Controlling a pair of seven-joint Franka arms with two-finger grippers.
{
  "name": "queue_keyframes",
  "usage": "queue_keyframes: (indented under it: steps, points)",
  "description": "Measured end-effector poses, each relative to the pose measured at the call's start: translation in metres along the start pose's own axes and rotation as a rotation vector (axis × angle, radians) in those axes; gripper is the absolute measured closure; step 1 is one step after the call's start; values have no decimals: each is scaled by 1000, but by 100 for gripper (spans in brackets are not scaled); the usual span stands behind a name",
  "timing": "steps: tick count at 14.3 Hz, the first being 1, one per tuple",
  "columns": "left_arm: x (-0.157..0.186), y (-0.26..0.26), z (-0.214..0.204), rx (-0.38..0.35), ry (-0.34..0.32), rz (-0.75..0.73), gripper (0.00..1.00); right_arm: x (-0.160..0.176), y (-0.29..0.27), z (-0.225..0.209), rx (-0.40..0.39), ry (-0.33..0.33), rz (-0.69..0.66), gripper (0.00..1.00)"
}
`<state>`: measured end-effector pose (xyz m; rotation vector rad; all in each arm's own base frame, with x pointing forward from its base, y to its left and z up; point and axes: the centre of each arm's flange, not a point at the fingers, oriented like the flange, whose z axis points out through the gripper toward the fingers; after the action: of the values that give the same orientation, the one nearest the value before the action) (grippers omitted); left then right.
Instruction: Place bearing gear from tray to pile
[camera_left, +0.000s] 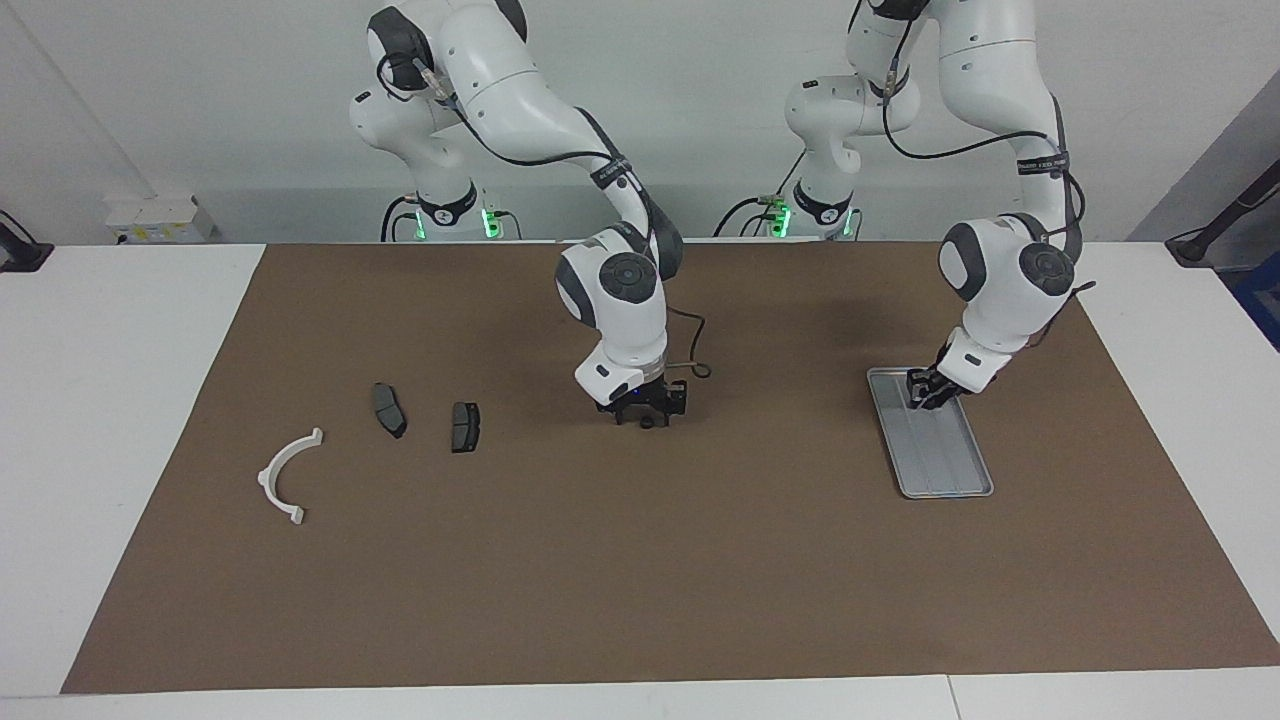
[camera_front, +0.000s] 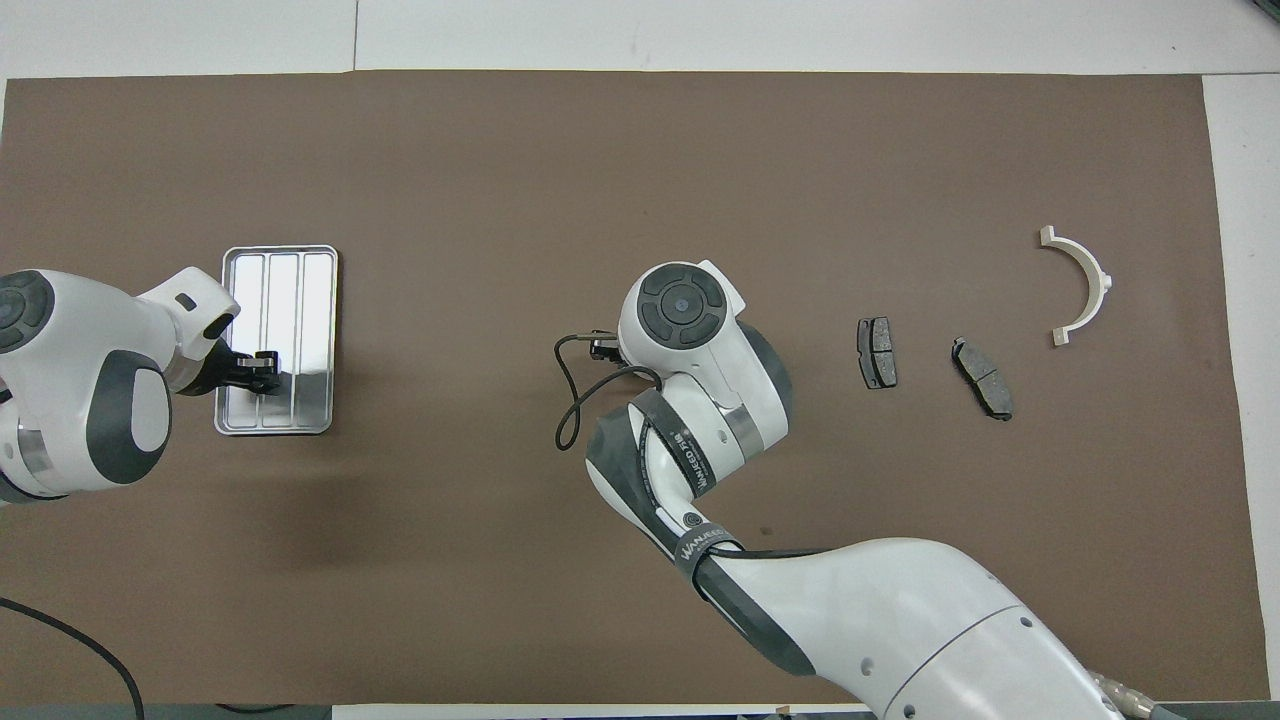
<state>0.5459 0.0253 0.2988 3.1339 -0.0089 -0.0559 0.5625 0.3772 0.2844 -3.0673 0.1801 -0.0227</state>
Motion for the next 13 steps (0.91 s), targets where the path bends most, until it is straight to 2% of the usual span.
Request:
queue_keyframes:
  steps: [1, 6, 9, 13]
  points:
    - [0, 0, 0, 0, 0, 0, 65, 0, 0, 0, 0, 0, 0, 21]
    - [2, 1, -3, -1, 7, -7, 65, 1, -1, -6, 5, 7, 0, 74]
    - [13, 12, -18, -7, 21, -75, 65, 1, -1, -5, 5, 6, 0, 74]
    - [29, 71, -52, -20, 15, -194, 65, 15, 6, -17, 5, 27, 12, 74]
